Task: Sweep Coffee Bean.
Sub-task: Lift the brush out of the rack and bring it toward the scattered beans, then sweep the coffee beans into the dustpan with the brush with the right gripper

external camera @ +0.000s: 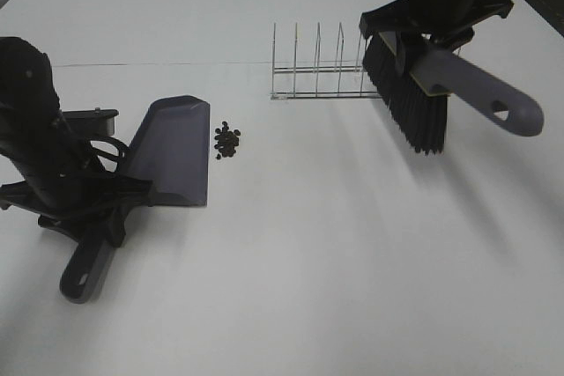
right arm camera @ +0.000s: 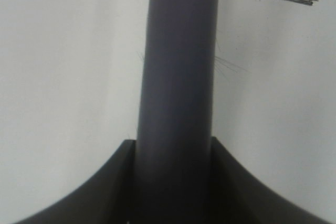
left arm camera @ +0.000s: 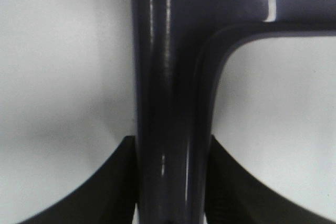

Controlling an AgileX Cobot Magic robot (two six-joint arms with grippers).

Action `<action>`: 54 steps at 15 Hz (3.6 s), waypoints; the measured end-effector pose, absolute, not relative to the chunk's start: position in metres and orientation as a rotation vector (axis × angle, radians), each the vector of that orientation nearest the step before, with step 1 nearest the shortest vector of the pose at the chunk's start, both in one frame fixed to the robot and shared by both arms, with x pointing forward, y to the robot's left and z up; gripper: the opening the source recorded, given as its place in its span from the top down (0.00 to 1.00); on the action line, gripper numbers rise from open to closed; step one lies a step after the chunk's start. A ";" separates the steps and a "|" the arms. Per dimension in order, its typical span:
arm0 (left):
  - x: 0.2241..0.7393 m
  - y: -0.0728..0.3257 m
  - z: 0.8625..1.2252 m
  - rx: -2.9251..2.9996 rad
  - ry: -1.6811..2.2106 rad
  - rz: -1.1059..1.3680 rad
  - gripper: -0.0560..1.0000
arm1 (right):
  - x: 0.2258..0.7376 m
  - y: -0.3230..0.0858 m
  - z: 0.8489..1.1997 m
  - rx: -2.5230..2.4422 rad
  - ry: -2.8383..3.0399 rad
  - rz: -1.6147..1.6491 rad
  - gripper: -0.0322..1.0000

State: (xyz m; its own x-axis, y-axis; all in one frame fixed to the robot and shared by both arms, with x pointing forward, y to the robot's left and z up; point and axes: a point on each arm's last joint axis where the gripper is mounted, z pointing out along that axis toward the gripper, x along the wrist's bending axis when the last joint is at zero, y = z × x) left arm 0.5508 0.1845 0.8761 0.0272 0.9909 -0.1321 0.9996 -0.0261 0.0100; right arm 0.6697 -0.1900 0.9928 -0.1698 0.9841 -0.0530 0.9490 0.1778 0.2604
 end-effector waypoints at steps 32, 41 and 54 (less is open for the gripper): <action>0.565 0.173 0.868 2.212 2.142 -0.230 0.65 | 0.713 -0.083 1.071 1.545 2.218 0.663 0.71; 0.565 0.173 0.868 2.212 2.142 -0.230 0.65 | 0.738 -0.213 1.100 1.772 1.974 0.660 0.71; 0.565 0.173 0.868 2.212 2.142 -0.231 0.65 | 0.683 -0.046 0.917 1.585 2.627 0.185 0.71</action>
